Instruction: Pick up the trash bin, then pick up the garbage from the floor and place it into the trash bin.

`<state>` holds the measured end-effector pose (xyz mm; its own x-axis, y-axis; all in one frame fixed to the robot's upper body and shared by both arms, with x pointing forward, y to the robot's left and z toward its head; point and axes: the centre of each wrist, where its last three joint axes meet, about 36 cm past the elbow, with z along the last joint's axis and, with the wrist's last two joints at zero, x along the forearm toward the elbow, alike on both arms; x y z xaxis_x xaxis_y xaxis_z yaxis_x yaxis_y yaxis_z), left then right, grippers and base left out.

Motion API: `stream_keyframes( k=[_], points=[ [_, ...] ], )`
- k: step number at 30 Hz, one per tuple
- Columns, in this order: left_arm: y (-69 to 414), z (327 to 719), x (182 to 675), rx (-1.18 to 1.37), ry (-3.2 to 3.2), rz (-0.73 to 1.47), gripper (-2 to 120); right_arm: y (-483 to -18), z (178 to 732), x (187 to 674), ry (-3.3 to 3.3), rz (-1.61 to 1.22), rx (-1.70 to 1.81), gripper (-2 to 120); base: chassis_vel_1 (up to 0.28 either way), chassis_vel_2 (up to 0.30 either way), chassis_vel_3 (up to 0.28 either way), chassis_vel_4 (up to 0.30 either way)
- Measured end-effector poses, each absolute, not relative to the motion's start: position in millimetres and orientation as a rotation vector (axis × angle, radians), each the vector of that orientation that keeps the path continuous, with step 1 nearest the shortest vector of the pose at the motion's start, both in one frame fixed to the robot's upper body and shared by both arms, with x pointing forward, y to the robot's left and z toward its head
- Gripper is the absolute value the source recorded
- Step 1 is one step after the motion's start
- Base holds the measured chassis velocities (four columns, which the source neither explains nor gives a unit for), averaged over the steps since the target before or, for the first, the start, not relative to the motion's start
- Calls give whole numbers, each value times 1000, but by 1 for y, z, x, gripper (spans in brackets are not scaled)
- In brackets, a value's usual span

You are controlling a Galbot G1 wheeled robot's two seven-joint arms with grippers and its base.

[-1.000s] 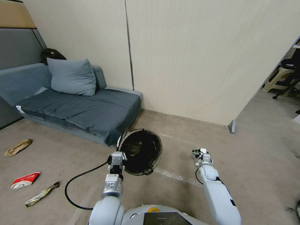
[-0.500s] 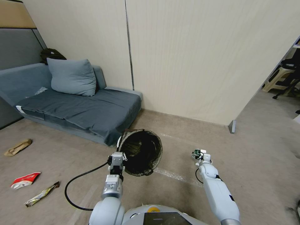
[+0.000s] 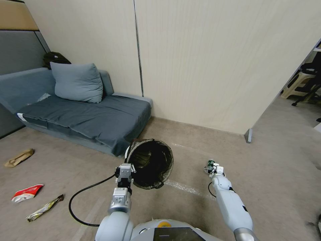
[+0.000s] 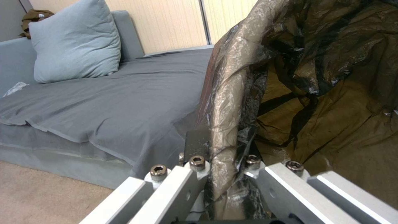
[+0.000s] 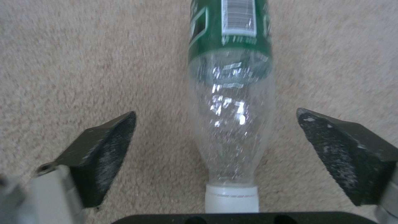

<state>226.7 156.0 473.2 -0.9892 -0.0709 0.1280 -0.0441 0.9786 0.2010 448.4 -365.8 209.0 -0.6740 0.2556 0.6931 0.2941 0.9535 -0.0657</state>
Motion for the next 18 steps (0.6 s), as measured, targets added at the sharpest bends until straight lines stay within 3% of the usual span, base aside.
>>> stream_keyframes(
  k=[18],
  points=[
    [151, 469, 224, 71, -2977, -305, 0, -365, 200, 455, -2347, -69, -361, 32, 0, 0, 0, 0]
  ],
)
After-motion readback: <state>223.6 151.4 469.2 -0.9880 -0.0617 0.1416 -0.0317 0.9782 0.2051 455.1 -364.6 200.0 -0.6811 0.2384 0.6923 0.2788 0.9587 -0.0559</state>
